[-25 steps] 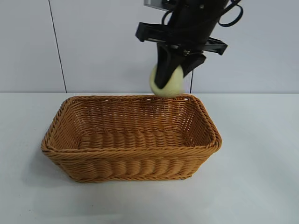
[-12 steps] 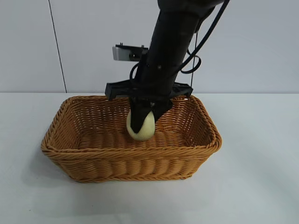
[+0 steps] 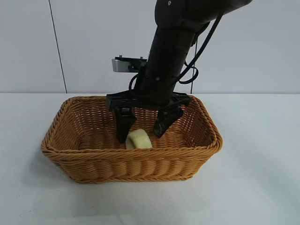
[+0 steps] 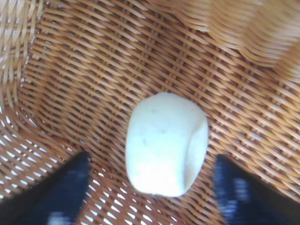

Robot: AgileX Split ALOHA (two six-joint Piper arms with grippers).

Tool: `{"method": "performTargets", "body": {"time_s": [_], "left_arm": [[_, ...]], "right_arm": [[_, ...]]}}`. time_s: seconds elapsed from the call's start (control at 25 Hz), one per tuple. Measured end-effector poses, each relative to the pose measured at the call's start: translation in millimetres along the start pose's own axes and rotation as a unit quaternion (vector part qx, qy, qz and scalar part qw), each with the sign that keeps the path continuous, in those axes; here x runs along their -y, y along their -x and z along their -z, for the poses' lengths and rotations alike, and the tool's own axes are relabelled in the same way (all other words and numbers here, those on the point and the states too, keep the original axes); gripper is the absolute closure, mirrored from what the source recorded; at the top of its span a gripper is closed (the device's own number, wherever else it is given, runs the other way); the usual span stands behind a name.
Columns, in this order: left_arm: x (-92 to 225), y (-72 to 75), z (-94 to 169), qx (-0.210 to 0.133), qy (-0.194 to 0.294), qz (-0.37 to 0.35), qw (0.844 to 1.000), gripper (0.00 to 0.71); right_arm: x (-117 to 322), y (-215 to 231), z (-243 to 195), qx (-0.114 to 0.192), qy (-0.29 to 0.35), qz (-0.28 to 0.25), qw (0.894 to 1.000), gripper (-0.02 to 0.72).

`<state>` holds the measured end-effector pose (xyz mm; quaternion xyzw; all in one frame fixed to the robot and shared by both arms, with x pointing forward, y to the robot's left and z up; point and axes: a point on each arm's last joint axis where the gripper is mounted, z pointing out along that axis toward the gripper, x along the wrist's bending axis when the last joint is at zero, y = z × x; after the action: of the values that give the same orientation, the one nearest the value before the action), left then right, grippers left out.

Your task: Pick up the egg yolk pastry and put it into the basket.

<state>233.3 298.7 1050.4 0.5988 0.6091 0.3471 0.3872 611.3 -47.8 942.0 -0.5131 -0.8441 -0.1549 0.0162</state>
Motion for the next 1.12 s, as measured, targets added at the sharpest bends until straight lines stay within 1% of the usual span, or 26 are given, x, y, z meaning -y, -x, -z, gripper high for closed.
{"method": "performTargets", "body": {"time_s": [0.16, 0.28, 0.36, 0.4, 0.48, 0.6, 0.8, 1.12], "left_arm": [[0.0, 0.0, 0.0, 0.000, 0.000, 0.000, 1.000, 0.015], [0.0, 0.0, 0.0, 0.000, 0.000, 0.000, 1.000, 0.015], [0.0, 0.0, 0.0, 0.000, 0.000, 0.000, 1.000, 0.015], [0.0, 0.0, 0.0, 0.000, 0.000, 0.000, 1.000, 0.015], [0.0, 0.0, 0.0, 0.000, 0.000, 0.000, 1.000, 0.015], [0.0, 0.0, 0.0, 0.000, 0.000, 0.000, 1.000, 0.015], [0.0, -0.1, 0.0, 0.000, 0.000, 0.000, 1.000, 0.015], [0.0, -0.1, 0.0, 0.000, 0.000, 0.000, 1.000, 0.015]], "right_arm": [[-13.4, -6.1, 40.2, 0.010, 0.018, 0.020, 1.000, 0.079], [-23.9, -7.4, 70.3, 0.038, 0.025, 0.026, 0.999, 0.076], [-29.6, -4.5, 85.6, 0.071, 0.031, 0.021, 0.997, 0.073], [-32.2, -1.7, 92.0, 0.087, 0.036, 0.014, 0.995, 0.072], [-35.7, 7.3, 100.7, 0.107, 0.046, -0.007, 0.993, 0.073], [-36.6, 27.1, 106.7, 0.117, 0.045, -0.038, 0.991, 0.073], [-35.2, 77.0, 116.7, 0.133, 0.048, -0.092, 0.986, 0.073], [-17.5, 171.8, 139.8, 0.161, 0.056, -0.195, 0.966, 0.073]]}}
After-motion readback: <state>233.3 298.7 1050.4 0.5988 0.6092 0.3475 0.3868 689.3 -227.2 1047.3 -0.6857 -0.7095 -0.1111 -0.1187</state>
